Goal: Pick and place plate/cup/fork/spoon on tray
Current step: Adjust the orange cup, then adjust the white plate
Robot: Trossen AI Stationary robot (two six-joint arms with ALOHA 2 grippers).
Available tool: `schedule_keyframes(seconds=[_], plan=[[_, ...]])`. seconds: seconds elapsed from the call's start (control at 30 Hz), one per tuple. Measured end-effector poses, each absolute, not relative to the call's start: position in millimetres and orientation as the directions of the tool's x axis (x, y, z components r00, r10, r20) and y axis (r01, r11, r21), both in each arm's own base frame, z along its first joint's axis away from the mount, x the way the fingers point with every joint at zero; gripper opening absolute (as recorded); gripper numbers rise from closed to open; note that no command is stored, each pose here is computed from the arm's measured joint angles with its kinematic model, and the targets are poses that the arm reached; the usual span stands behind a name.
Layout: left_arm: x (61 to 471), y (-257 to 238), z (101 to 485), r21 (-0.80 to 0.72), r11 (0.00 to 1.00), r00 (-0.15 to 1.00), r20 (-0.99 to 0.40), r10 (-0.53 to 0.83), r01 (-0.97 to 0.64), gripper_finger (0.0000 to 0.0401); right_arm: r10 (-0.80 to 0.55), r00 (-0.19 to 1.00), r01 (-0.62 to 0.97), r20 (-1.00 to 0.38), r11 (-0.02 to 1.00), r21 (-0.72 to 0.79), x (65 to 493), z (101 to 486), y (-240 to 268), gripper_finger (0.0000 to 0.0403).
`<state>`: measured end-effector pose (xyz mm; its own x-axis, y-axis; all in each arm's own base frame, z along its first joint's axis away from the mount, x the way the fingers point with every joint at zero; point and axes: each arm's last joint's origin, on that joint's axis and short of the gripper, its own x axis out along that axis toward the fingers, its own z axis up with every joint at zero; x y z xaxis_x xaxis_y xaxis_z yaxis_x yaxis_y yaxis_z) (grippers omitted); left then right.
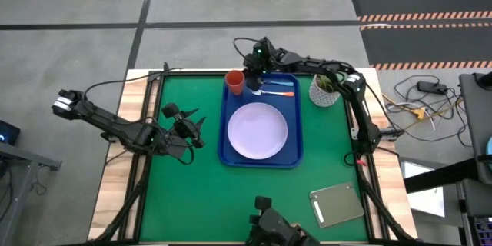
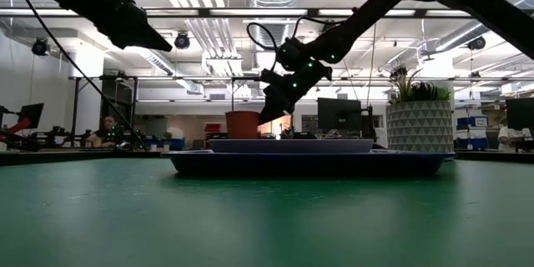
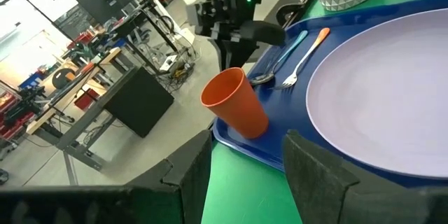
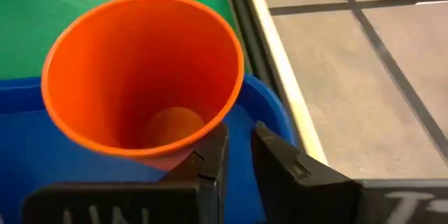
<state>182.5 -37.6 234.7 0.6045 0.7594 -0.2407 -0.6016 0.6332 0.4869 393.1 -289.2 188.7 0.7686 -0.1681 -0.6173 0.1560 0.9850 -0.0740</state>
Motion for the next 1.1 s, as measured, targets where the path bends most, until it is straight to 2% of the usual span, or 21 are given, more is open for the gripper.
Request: schedule_keyframes(seconds=[0.27, 0.43, 0.63, 0.73, 0.93, 1.1], plan=[[182.5, -37.6, 234.7, 0.487, 0.633, 0.605, -0.241, 0.759, -0.601, 0.0155, -0.111, 0.746, 0.103, -0.657, 0.993, -0.051, 400.2, 184.8, -272.3, 0.0053], [182.5, -37.6, 234.7, 0.487, 0.633, 0.605, -0.241, 0.759, -0.601, 0.0155, -0.123, 0.724, 0.105, -0.679, 0.992, -0.068, 401.3, 186.2, -266.3, 0.0053], [184.5, -38.5, 239.6, 0.475, 0.646, 0.619, -0.239, 0.748, -0.597, 0.0155, -0.105, 0.695, 0.125, -0.711, 0.992, -0.024, 385.0, 217.5, -256.2, 0.0053], [189.4, -40.9, 256.8, 0.449, 0.698, 0.678, -0.24, 0.695, -0.557, 0.0154, -0.089, 0.699, 0.114, -0.709, 0.993, -0.012, 376.5, 227.6, -242.1, 0.0053], [190.8, -38.3, 287.5, 0.374, 0.839, 0.834, -0.236, 0.498, -0.395, 0.0117, -0.09, 0.756, 0.076, -0.648, 0.996, -0.05, 356.1, 240.4, -206.2, 0.0053], [183.5, -25.2, 290.7, 0.336, 0.845, 0.839, -0.218, 0.499, -0.415, 0.0065, -0.095, 0.827, 0.057, -0.554, 0.995, -0.085, 340.3, 243.5, -177.0, 0.0053]])
